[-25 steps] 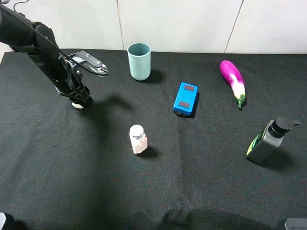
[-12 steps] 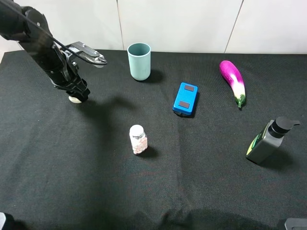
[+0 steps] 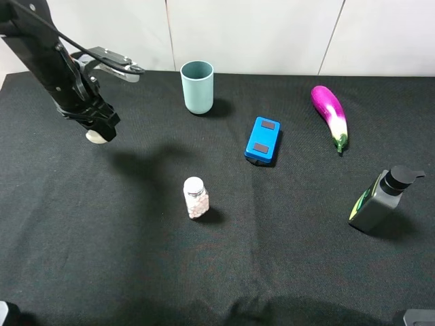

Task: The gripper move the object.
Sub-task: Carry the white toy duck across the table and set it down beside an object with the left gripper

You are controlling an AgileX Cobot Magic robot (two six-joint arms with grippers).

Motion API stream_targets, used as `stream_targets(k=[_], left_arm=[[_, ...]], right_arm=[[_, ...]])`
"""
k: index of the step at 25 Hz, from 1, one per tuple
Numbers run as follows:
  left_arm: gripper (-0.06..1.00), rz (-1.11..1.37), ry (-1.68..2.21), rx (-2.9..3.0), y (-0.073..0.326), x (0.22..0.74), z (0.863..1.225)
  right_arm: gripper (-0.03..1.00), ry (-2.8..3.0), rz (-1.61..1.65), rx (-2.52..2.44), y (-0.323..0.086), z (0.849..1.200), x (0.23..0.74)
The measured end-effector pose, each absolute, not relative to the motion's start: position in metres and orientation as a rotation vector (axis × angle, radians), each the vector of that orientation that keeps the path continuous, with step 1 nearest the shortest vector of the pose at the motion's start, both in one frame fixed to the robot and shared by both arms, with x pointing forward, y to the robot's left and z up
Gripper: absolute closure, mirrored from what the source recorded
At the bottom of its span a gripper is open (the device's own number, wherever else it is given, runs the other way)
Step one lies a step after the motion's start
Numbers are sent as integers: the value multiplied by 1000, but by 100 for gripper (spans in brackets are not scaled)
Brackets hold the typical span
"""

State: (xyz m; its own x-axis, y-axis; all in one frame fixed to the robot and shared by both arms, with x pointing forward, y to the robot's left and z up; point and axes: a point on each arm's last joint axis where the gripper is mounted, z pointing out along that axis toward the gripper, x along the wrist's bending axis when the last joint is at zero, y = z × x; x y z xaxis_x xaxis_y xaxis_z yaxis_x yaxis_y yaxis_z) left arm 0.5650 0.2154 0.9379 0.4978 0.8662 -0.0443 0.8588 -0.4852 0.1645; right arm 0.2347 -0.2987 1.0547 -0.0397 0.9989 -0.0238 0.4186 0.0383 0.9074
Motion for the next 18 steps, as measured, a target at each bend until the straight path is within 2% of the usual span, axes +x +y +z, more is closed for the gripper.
stream_targets(k=[11,18], left_arm=[[41,-26,1582,2562,217,551,978],[41,-3,1603,2592,208,547,1004]], right_arm=[[27,1562,974,1479,-299,1055,235],[27,1562,974,1479,-299,1055,235]])
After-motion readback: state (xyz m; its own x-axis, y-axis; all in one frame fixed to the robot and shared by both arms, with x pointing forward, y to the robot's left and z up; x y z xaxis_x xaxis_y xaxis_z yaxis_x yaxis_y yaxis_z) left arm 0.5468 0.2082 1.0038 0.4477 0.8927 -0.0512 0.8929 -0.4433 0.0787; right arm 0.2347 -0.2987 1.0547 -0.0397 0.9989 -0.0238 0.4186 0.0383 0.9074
